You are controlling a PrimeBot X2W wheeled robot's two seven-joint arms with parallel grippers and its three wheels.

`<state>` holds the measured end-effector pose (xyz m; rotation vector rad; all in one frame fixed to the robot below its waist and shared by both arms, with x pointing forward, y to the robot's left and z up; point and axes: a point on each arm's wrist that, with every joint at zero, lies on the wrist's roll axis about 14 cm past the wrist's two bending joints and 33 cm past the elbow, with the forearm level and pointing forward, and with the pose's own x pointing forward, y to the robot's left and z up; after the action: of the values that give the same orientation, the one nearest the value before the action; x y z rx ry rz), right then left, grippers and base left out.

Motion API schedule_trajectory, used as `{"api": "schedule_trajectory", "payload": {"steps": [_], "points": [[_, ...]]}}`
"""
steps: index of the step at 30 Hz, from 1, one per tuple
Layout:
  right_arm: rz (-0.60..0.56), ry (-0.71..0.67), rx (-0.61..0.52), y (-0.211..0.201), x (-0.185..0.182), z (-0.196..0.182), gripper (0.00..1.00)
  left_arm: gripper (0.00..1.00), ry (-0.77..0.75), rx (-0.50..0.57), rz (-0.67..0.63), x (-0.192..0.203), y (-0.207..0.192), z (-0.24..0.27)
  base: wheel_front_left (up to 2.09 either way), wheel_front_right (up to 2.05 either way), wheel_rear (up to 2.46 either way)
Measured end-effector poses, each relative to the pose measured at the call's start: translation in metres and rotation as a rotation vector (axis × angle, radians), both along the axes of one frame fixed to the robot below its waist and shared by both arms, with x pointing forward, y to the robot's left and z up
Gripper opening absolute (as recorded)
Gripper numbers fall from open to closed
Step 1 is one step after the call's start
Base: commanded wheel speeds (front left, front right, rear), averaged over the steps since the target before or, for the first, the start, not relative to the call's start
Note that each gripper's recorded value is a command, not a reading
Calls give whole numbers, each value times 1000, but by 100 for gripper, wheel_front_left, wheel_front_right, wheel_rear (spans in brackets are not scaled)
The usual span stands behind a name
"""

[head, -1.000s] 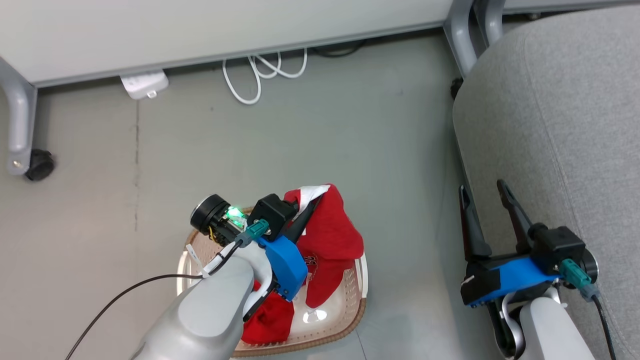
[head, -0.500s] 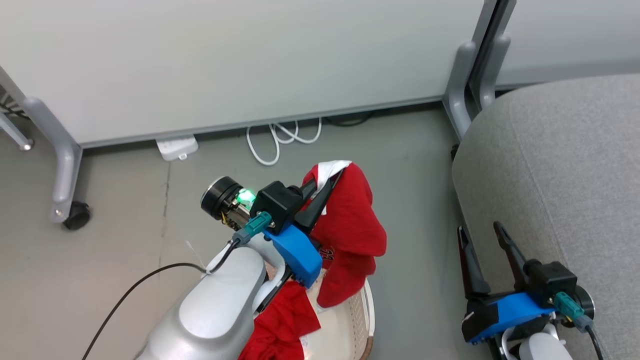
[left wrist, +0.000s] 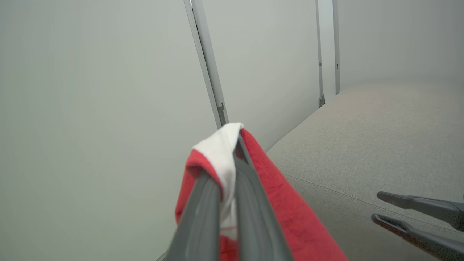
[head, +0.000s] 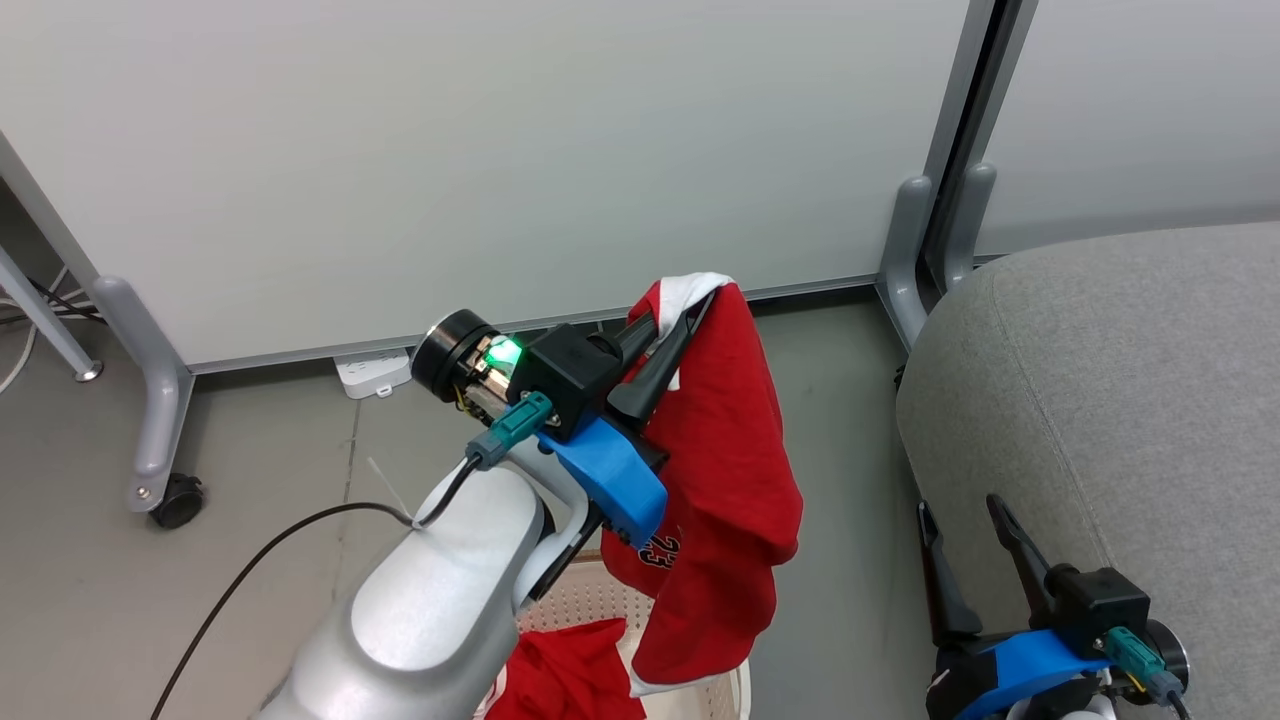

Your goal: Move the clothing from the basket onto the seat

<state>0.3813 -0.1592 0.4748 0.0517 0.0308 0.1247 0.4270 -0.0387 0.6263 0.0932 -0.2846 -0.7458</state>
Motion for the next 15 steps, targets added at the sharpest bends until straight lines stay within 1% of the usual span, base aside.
{"api": "schedule_trajectory", "payload": {"steps": [5,10,15], "points": [[8,-9,-1,3,-2,3,100,0,-27,-9,-7,-7,-2,14,0,0,0],[28,-16,-4,9,-2,5,100,0,-30,-5,-5,-10,0,16,0,0,0],[93,-22,-25,29,-2,6,100,0,-15,-7,3,-10,4,10,0,0,0]]}}
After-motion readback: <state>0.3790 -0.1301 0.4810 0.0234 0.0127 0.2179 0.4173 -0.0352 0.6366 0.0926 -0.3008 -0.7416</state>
